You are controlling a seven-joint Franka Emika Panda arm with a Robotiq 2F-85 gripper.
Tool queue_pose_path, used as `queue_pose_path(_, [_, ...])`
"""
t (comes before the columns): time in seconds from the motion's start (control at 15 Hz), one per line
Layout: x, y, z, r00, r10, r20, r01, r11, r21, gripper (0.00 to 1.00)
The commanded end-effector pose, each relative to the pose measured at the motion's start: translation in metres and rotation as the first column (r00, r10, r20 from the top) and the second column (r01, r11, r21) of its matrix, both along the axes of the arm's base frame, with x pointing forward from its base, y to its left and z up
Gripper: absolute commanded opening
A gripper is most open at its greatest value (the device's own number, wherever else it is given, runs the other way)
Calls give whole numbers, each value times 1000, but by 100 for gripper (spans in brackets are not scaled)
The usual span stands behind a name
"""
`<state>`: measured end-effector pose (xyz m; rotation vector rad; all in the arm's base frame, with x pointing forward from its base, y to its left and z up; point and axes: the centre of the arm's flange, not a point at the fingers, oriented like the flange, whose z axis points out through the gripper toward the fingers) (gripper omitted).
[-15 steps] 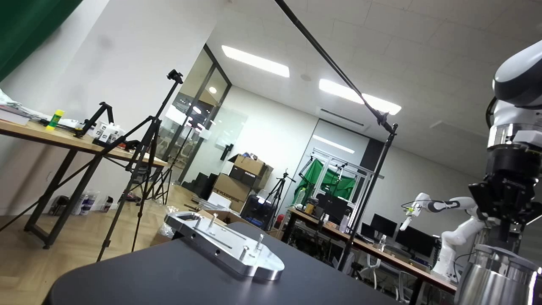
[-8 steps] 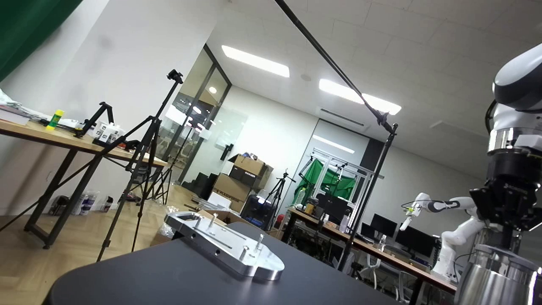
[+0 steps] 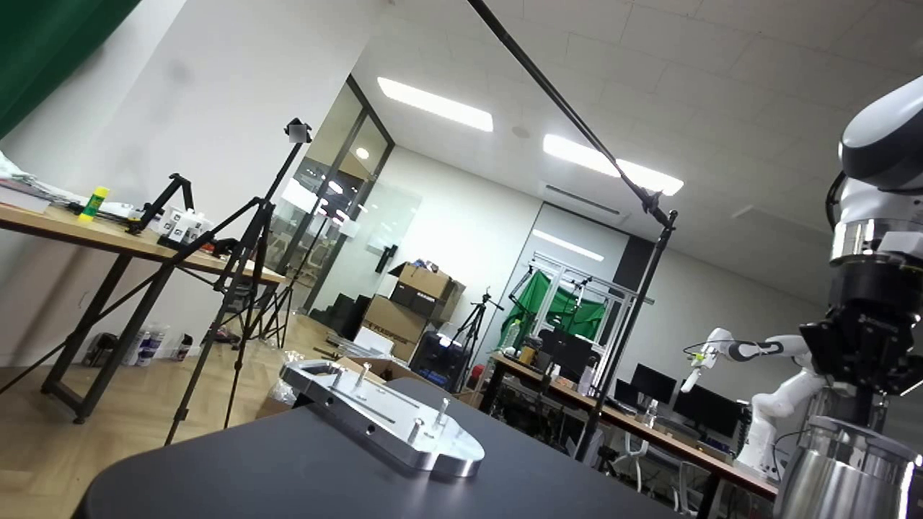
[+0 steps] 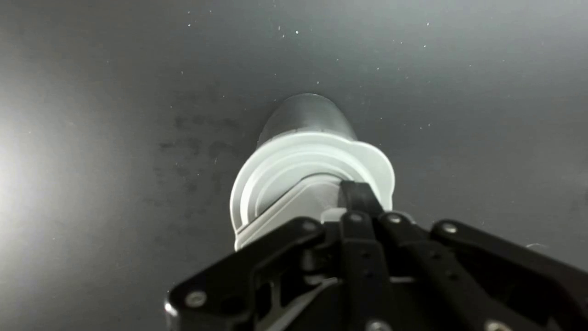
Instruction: Press the button atop the flask
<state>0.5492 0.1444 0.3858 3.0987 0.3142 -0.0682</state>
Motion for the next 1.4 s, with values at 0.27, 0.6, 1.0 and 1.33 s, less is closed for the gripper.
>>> queue_pose_path(0.27, [2, -8, -19, 999, -3, -45, 3, 1000, 14, 0])
queue_pose_path(0.6, [-8, -5, 13, 999, 35, -5, -35, 999, 25, 0])
queue_pose_path(1.0, [-49, -16, 62, 990, 137, -28, -139, 989, -52, 27])
queue_pose_path(1.33, [-81, -49, 101, 986, 160, -45, -164, 979, -120, 60])
